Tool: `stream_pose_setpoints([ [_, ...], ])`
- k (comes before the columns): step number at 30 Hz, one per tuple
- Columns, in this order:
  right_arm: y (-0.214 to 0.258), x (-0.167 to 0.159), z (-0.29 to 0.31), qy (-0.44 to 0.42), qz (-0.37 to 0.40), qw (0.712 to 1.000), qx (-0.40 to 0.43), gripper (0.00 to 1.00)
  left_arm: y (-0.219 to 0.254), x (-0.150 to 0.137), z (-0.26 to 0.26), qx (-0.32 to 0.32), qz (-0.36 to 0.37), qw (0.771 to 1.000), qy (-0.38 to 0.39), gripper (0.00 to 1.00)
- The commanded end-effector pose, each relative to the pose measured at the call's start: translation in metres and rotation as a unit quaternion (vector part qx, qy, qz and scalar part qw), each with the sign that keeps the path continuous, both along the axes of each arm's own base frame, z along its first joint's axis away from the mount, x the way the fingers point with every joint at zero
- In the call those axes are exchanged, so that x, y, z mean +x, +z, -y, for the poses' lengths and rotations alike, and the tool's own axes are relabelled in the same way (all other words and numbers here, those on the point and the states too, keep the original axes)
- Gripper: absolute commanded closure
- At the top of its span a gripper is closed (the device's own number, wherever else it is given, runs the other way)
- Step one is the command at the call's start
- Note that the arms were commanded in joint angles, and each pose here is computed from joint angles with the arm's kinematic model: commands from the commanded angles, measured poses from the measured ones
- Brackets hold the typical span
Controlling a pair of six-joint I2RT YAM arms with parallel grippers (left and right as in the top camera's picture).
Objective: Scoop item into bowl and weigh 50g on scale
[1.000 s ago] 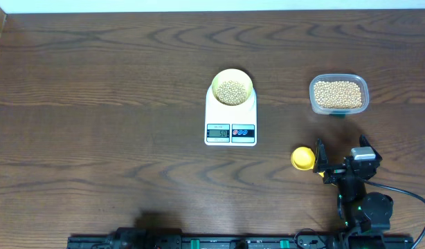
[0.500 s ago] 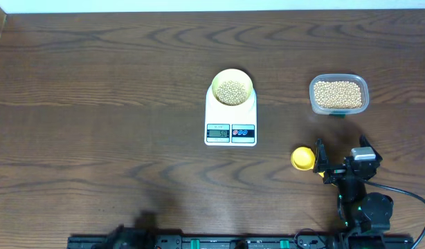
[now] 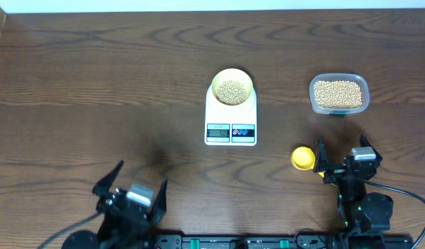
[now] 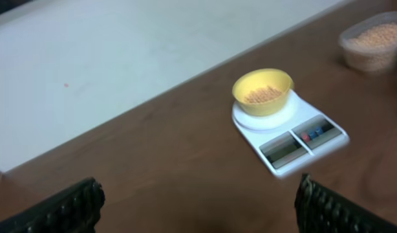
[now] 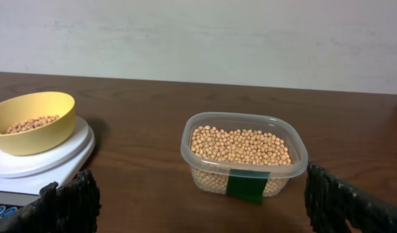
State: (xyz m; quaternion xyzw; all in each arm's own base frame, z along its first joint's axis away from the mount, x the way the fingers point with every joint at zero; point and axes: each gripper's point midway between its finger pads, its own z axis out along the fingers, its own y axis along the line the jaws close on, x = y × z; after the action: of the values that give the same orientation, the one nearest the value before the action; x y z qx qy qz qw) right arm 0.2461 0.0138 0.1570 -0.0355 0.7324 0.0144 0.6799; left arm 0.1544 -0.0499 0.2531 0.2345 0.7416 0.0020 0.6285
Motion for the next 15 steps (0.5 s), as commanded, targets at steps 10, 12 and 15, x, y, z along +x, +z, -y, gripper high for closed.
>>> stream_pose_setpoints([
  [10, 0.000, 0.000, -0.001, 0.001, 0.001, 1.000, -0.004, 0.01, -0.038, 0.040, -0.066, -0.263, -0.031, 0.931, 0.250, 0.03],
  [12, 0.000, 0.000, -0.001, 0.001, 0.001, 1.000, -0.004, 0.01, -0.045, 0.045, -0.065, -0.263, -0.031, 0.931, 0.250, 0.03],
  [15, 0.000, 0.000, -0.001, 0.001, 0.001, 1.000, -0.004, 0.01, -0.053, 0.048, -0.065, -0.258, -0.037, 0.932, 0.251, 0.04],
])
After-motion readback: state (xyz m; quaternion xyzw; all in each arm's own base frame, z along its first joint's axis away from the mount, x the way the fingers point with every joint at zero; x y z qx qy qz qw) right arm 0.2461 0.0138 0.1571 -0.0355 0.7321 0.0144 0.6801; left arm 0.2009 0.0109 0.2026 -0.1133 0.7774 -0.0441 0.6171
